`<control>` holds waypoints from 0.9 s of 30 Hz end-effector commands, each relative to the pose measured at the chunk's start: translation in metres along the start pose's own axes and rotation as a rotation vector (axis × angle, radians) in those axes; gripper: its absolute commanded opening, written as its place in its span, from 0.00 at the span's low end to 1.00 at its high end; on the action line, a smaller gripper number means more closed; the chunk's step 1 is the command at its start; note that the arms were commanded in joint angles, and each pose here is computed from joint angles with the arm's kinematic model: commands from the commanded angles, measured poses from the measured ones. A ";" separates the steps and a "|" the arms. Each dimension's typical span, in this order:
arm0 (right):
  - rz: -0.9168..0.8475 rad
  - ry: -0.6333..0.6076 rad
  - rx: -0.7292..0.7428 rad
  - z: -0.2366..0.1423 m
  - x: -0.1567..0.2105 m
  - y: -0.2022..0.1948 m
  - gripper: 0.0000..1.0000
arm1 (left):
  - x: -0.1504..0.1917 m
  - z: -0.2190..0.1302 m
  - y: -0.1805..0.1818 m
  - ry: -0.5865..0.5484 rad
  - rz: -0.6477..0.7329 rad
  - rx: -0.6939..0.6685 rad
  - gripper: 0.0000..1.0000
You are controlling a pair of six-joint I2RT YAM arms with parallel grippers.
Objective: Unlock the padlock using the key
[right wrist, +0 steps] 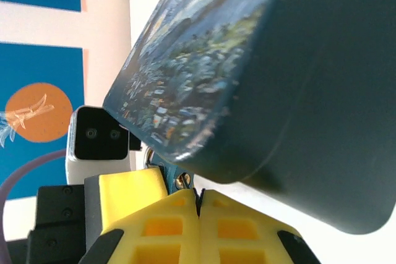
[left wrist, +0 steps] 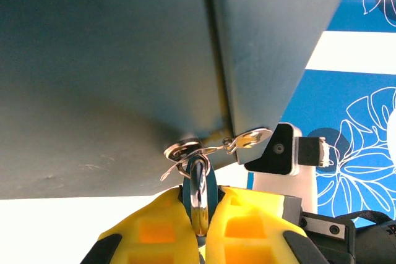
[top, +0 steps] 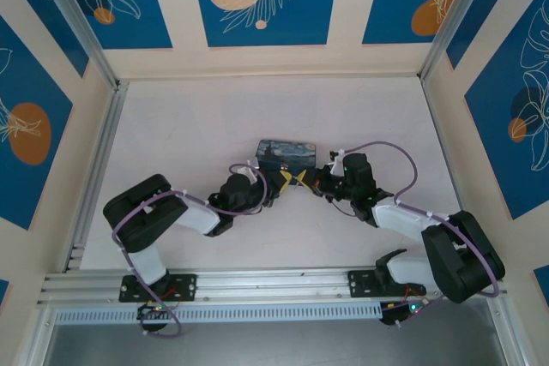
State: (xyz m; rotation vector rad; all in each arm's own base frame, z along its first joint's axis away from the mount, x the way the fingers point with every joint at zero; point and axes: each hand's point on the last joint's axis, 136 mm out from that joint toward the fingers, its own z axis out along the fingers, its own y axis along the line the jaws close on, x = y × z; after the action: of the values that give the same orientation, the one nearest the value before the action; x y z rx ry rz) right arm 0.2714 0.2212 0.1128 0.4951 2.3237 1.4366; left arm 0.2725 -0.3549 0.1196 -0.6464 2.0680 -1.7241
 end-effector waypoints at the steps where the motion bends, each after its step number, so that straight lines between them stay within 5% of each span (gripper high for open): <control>1: 0.078 -0.046 -0.030 -0.002 -0.012 0.018 0.00 | 0.014 -0.001 -0.016 0.061 0.038 0.060 0.00; 10: 0.204 -0.054 -0.011 0.000 -0.012 0.000 0.00 | 0.016 0.000 -0.027 0.073 0.037 0.090 0.00; 27: 0.093 -0.034 -0.140 -0.008 -0.019 0.016 0.00 | 0.011 -0.014 -0.062 0.058 0.075 0.169 0.00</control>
State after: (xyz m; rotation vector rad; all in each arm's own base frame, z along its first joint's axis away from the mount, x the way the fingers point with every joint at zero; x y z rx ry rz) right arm 0.2798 0.2152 0.1322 0.6043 2.2020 1.6182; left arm 0.2716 -0.3521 0.1461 -0.6000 2.0191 -1.7587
